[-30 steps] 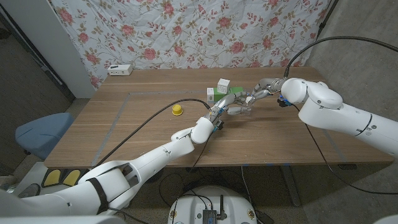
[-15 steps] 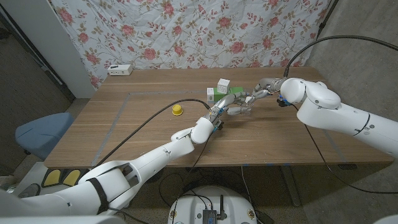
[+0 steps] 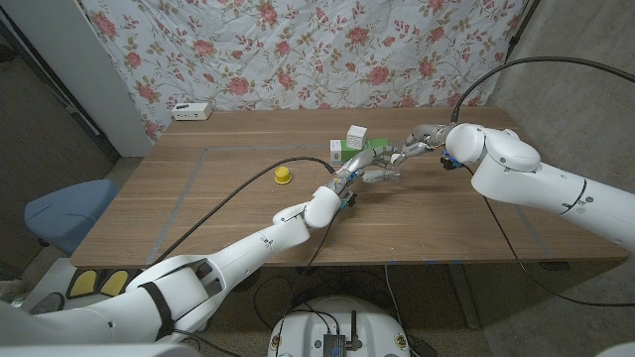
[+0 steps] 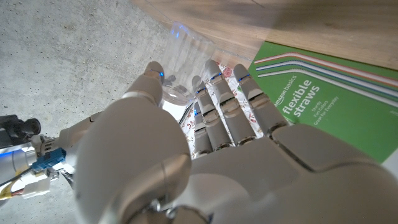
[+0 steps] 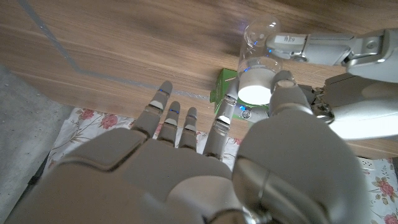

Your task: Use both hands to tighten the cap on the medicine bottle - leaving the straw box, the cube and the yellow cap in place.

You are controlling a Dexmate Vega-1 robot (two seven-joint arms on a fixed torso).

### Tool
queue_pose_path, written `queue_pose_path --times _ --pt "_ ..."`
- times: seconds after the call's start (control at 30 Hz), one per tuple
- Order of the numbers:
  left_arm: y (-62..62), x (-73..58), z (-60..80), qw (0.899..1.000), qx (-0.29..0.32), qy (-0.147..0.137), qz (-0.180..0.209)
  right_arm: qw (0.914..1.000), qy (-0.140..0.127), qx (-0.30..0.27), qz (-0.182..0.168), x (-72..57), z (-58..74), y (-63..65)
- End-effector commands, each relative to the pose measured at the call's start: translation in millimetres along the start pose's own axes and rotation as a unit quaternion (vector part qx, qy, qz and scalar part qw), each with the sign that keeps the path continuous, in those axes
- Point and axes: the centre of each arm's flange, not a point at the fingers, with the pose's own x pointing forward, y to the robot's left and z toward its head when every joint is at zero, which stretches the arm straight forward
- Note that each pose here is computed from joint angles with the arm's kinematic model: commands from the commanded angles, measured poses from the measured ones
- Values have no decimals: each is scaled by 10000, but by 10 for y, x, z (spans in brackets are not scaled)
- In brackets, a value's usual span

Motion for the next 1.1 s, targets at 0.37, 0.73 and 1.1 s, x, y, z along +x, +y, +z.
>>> queue_pose_path --times 0.37,0.73,1.1 --pt "-8 19 3 10000 -24 2 -10 9995 222 -183 -134 31 77 22" --pt "-20 19 8 10000 -33 5 -14 9991 307 -185 -209 38 91 41" --pt "-28 5 14 10000 -32 13 0 9990 342 -166 -247 53 101 54"
